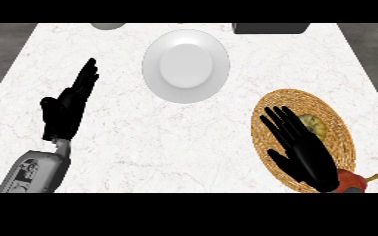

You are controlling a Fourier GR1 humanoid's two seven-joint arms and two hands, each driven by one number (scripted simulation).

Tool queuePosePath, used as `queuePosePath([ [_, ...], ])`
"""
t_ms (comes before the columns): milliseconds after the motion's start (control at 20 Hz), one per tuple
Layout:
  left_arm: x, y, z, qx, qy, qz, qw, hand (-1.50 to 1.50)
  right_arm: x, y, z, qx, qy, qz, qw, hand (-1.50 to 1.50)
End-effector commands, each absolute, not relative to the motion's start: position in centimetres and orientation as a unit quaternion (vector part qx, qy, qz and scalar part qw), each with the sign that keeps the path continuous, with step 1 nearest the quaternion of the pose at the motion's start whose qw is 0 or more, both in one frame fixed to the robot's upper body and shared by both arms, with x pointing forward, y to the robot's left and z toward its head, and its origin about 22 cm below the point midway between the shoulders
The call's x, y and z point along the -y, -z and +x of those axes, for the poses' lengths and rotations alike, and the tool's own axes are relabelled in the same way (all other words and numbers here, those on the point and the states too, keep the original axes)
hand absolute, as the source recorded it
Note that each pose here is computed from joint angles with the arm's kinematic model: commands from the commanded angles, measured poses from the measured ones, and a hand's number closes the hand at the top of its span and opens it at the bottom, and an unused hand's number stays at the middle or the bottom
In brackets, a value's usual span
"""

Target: Pick the squash from the placemat and place it in the plate

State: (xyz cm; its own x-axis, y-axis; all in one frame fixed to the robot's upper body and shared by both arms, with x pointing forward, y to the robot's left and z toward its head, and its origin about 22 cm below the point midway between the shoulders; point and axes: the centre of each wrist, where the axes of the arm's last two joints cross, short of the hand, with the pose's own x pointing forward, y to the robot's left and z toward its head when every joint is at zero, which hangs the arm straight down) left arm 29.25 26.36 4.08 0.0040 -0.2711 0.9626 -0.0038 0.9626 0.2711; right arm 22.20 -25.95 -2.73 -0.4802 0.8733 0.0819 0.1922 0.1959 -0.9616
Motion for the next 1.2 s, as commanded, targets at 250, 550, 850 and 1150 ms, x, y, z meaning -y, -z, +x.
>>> queuePosePath([
  [250,-27.3,-3.9,29.6,0.693,0.085,0.118,0.706,0.00,24.7,-2.3,20.0,0.543,-0.579,-0.511,0.329,-1.50],
  [550,-24.6,-4.6,29.7,0.695,0.098,0.098,0.705,0.00,20.4,-4.2,18.3,0.438,-0.597,-0.549,0.389,-1.50],
  [850,-26.1,-4.5,30.6,0.701,0.099,0.102,0.699,0.00,19.7,-5.8,18.9,0.388,-0.600,-0.555,0.427,-1.50],
  [1150,-25.6,-6.5,30.2,0.702,0.105,0.089,0.698,0.00,19.6,-7.6,22.5,0.370,-0.612,-0.547,0.435,-1.50],
])
